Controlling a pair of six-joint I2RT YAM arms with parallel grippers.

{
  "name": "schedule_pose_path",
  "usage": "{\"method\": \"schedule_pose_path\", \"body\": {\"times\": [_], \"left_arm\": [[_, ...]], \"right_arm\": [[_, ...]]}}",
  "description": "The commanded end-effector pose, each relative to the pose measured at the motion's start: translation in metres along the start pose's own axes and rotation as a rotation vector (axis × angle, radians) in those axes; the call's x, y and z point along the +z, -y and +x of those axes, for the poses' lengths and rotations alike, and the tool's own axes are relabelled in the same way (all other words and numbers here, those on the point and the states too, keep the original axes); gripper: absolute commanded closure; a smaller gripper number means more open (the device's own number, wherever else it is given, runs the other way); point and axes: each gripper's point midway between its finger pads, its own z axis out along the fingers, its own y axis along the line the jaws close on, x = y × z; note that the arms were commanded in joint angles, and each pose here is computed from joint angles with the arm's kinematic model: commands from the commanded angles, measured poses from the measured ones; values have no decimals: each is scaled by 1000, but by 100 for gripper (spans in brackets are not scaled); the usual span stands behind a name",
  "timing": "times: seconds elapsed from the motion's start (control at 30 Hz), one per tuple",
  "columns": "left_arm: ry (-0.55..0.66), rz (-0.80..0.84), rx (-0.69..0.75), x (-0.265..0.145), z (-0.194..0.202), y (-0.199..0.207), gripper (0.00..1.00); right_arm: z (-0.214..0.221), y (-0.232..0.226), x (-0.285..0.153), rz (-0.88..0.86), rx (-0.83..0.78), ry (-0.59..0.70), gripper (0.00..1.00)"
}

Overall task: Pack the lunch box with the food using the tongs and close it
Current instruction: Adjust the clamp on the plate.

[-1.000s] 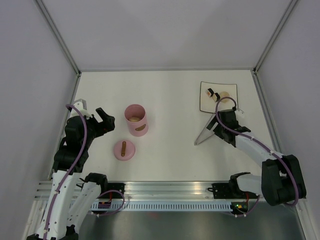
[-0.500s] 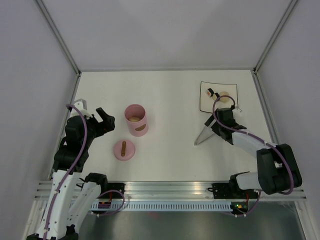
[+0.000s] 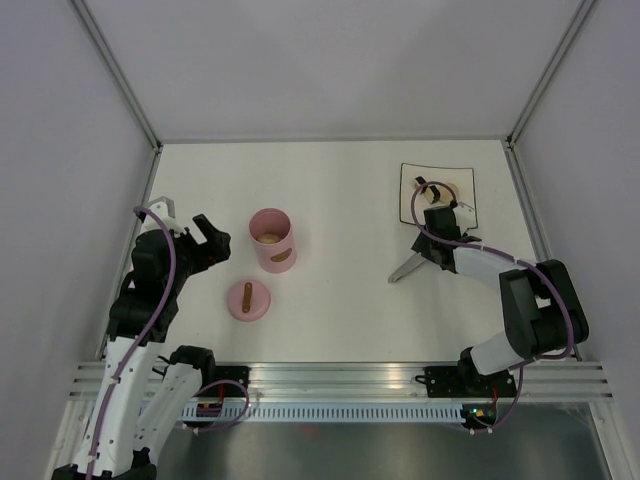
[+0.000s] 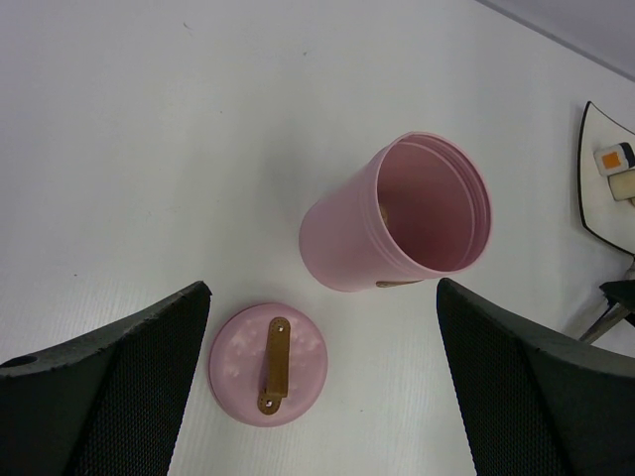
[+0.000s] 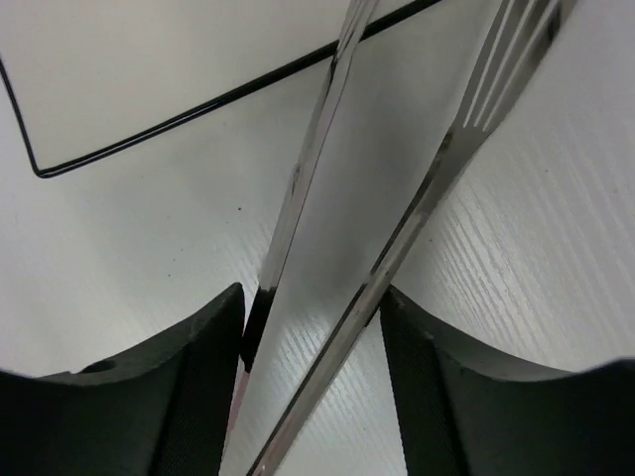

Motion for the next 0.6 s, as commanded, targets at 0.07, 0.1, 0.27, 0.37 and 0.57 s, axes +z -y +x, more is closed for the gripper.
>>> {"method": "schedule_pose_path", "body": {"times": [0.07, 0.1, 0.27, 0.37, 0.57], "left_arm": [[20, 15, 36, 3, -5, 2, 0], [22, 17, 36, 3, -5, 3, 0], [21, 16, 36, 3, -5, 2, 0], [24, 16, 35, 2, -6, 2, 0], [24, 21, 35, 2, -6, 3, 0]], "right_arm": [[-8, 5, 1, 52, -50, 26, 49], [-9, 6, 1, 58, -49, 31, 51], [-9, 13, -6, 89, -36, 40, 57], [-16, 21, -16, 115, -8, 91, 60], [-43, 15, -41, 77, 5, 169, 64]]}}
